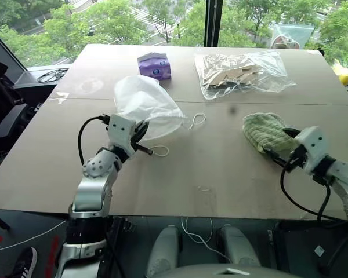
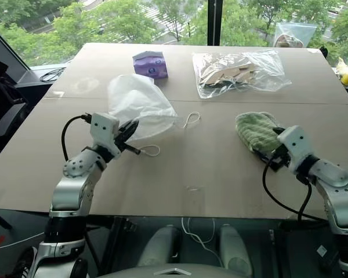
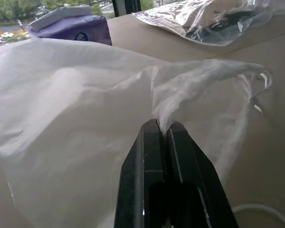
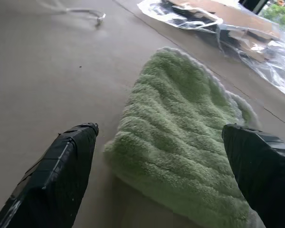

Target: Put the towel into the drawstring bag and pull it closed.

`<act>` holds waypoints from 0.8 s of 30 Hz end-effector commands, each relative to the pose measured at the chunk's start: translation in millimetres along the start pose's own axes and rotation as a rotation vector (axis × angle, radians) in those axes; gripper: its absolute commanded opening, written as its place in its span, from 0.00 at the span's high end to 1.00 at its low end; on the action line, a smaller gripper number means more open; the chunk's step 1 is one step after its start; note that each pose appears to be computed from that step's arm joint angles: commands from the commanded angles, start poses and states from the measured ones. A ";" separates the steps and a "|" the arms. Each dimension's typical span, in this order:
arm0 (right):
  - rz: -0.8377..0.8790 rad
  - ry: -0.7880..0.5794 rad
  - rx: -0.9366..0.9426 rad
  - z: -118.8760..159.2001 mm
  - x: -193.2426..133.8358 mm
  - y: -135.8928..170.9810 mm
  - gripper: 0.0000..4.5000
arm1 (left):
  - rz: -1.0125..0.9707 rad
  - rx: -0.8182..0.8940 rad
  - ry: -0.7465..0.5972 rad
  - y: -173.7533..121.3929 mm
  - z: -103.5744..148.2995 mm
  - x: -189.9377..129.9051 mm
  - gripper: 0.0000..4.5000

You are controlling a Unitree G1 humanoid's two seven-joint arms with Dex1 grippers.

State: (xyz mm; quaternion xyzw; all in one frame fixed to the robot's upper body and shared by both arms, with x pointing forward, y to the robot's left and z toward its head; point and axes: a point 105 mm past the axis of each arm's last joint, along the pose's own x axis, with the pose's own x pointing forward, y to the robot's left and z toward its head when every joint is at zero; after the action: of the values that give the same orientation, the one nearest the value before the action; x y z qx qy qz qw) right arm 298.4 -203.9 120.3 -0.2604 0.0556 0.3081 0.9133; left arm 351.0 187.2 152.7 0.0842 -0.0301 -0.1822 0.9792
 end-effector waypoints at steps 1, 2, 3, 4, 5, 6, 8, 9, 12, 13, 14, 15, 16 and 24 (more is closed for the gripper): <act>0.042 0.047 -0.227 1.1 4.6 1.4 0.00 | -0.062 -0.079 0.007 -17.0 11.8 3.5 0.99; 0.023 0.067 -0.290 0.2 6.5 -4.6 0.00 | -0.079 -0.093 0.004 -22.1 15.9 4.1 0.99; 0.007 0.077 -0.331 -0.2 7.7 -9.2 0.00 | -0.090 -0.101 0.001 -25.2 18.9 4.3 0.99; -0.029 0.103 -0.403 -1.5 10.0 -18.6 0.00 | -0.095 -0.125 -0.007 -27.9 23.8 5.5 0.99; -0.059 0.119 -0.449 -2.1 12.3 -26.2 0.00 | -0.097 -0.140 -0.012 -29.3 27.6 6.5 0.99; -0.090 0.139 -0.500 -3.3 15.2 -34.1 0.00 | -0.102 -0.145 -0.015 -30.7 30.8 7.8 0.99; -0.116 0.172 -0.584 -7.6 21.5 -43.1 0.00 | -0.113 -0.135 -0.010 -32.9 33.5 9.4 0.99; -0.119 0.172 -0.602 -8.5 25.1 -44.2 0.00 | -0.116 -0.133 -0.006 -33.5 33.4 9.6 0.99; -0.085 0.152 -0.592 -11.2 35.3 -39.6 0.00 | -0.120 -0.127 0.010 -34.5 30.5 8.9 0.99; -0.061 0.139 -0.561 -12.0 39.1 -35.8 0.00 | -0.122 -0.122 0.018 -34.6 28.9 8.4 0.99; -0.040 0.129 -0.530 -12.6 42.7 -32.9 0.00 | -0.123 -0.117 0.024 -34.8 27.6 7.9 0.99; -0.017 0.123 -0.524 -12.5 46.2 -31.3 0.00 | -0.124 -0.116 0.027 -35.0 26.8 8.0 0.99; 0.013 0.118 -0.531 -11.9 50.1 -30.2 0.00 | -0.126 -0.116 0.030 -35.2 26.2 8.2 0.99; 0.140 0.038 -0.098 -4.7 86.7 -39.5 0.00 | -0.154 -0.105 0.034 -40.6 25.6 13.3 0.99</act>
State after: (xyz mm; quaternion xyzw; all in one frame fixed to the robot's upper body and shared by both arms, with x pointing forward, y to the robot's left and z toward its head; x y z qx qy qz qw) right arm 389.0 -193.7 111.0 -0.3488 0.0739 0.3500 0.8662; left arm 347.0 143.2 157.9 0.0283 0.0282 -0.2509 0.9672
